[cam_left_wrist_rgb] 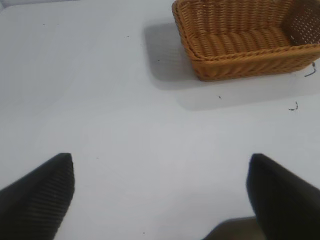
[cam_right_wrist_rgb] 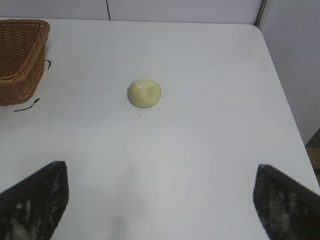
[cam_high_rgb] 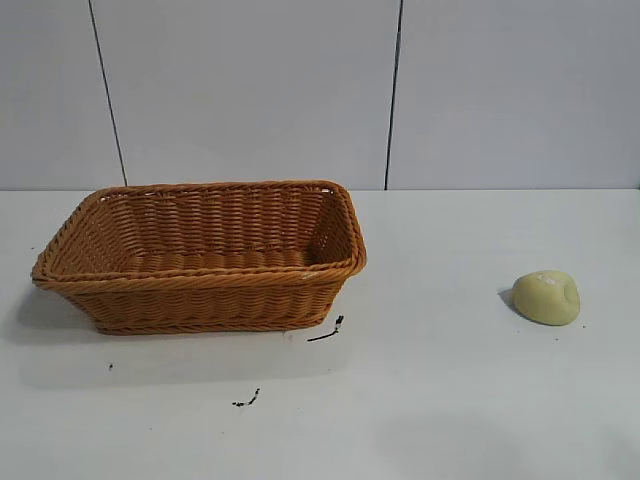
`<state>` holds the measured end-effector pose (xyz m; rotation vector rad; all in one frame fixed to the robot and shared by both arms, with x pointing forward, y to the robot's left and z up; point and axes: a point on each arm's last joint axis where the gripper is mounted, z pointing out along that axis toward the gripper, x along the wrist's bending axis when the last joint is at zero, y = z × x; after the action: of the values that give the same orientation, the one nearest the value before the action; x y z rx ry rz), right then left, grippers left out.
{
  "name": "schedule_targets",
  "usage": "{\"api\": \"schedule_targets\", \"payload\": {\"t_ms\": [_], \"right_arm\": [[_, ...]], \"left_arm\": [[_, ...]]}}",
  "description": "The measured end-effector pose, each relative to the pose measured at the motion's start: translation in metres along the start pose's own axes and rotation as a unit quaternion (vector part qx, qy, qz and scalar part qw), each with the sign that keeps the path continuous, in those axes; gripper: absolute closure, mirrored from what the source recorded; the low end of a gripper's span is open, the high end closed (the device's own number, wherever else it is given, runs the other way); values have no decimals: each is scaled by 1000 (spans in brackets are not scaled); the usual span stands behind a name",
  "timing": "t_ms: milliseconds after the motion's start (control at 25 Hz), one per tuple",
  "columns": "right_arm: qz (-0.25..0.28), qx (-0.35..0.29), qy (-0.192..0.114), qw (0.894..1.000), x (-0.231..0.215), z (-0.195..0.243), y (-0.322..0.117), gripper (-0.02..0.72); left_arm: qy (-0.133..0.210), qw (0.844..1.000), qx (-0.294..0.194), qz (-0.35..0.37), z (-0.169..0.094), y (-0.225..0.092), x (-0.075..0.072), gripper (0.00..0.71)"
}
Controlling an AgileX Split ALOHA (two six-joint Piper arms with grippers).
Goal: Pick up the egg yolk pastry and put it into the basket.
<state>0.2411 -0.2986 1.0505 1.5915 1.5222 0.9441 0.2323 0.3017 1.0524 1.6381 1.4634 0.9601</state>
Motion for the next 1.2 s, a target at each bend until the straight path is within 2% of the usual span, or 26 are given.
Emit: {"api": "schedule_targets", "payload": {"t_ms": [400,560,920,1200], "right_arm": [[0,1,0,1000,0,0,0,10],[0,23,-1,1000,0,5,10,10],[2,100,0,995,2,40,76,10],[2,174,-2,985,4,103,131,10]], "left_arm": [[0,1000,0,0,0,0,0,15],[0,1000,0,0,0,0,0,15],[0,1000,0,0,0,0,0,15],[0,1000,0,0,0,0,0,15]]}}
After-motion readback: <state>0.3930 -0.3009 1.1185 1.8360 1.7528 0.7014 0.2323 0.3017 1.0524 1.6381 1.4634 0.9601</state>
